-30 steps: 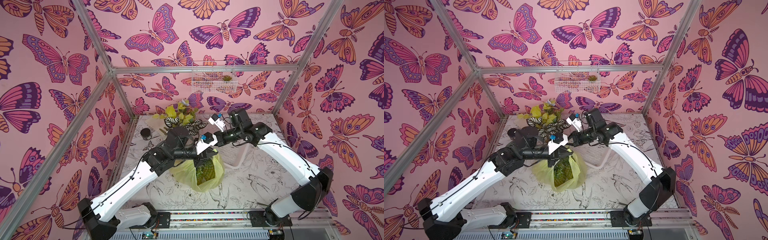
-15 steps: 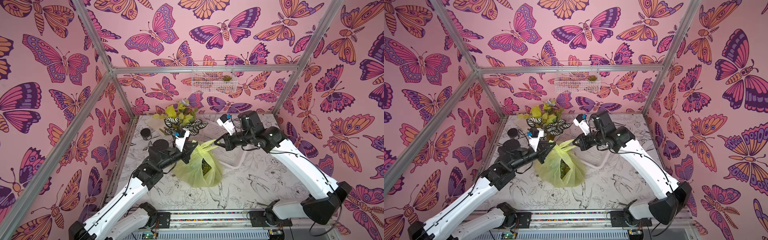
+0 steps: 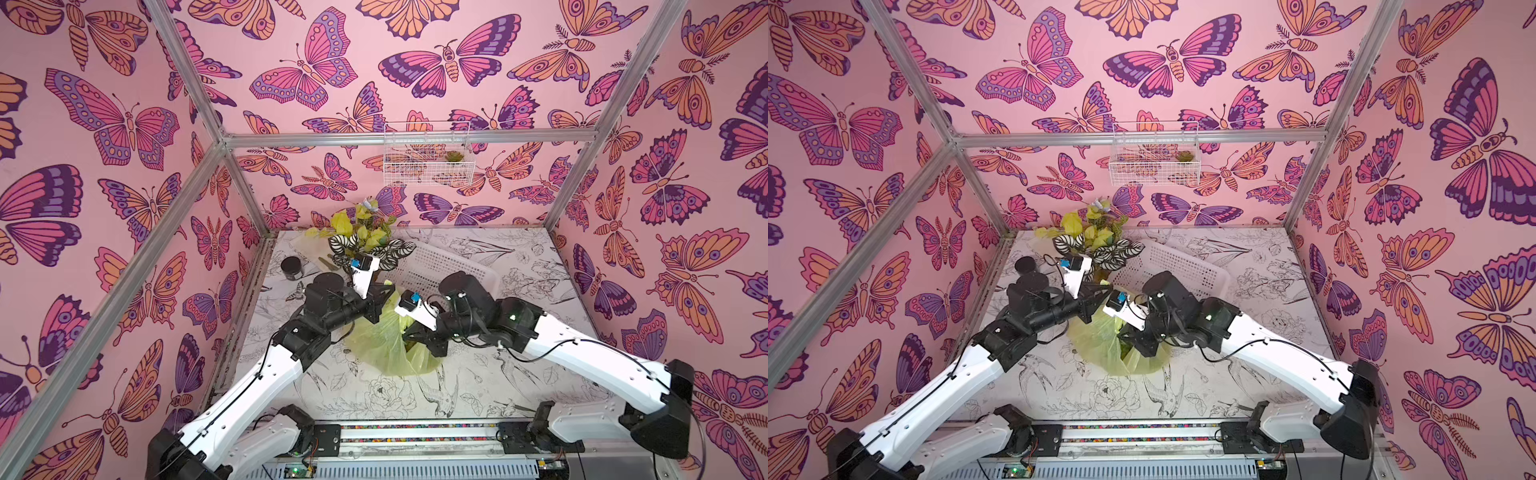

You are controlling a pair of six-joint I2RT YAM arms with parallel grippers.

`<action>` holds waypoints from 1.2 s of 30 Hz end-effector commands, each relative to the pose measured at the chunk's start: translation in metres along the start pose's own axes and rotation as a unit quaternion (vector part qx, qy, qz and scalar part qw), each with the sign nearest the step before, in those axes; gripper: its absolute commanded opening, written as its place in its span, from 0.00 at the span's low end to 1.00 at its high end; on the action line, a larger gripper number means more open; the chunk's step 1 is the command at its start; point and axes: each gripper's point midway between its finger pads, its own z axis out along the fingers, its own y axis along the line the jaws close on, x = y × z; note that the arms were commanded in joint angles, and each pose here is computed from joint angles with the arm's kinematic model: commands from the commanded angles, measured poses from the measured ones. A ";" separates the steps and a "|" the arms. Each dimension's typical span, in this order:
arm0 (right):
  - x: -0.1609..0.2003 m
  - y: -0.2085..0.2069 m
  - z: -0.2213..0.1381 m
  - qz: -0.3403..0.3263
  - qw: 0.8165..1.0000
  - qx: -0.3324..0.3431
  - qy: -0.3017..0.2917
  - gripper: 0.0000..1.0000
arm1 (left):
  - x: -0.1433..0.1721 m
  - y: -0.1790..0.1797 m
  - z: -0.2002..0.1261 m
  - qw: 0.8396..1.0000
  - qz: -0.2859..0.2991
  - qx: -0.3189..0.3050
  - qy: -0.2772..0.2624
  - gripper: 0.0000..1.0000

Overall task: Place the pineapple into a plastic bag & tie a knot
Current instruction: Cross the plastic bag at the center of the board.

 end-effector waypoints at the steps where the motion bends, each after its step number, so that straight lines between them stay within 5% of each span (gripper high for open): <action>1: -0.012 -0.012 0.011 -0.045 0.998 0.043 -0.032 0.00 | -0.003 -0.006 -0.005 1.000 0.011 0.014 0.015 0.00; 9: 0.000 -0.041 0.021 -0.063 0.990 0.119 -0.039 0.00 | 0.013 -0.016 -0.020 0.995 0.020 0.065 0.077 0.02; 21: 0.004 -0.041 0.028 -0.048 0.990 0.116 -0.062 0.00 | 0.026 -0.034 -0.029 0.978 0.042 0.165 0.123 0.60; 36: 0.003 -0.038 0.029 -0.032 0.991 0.106 -0.074 0.00 | 0.051 -0.039 -0.013 0.967 0.078 0.189 0.154 0.60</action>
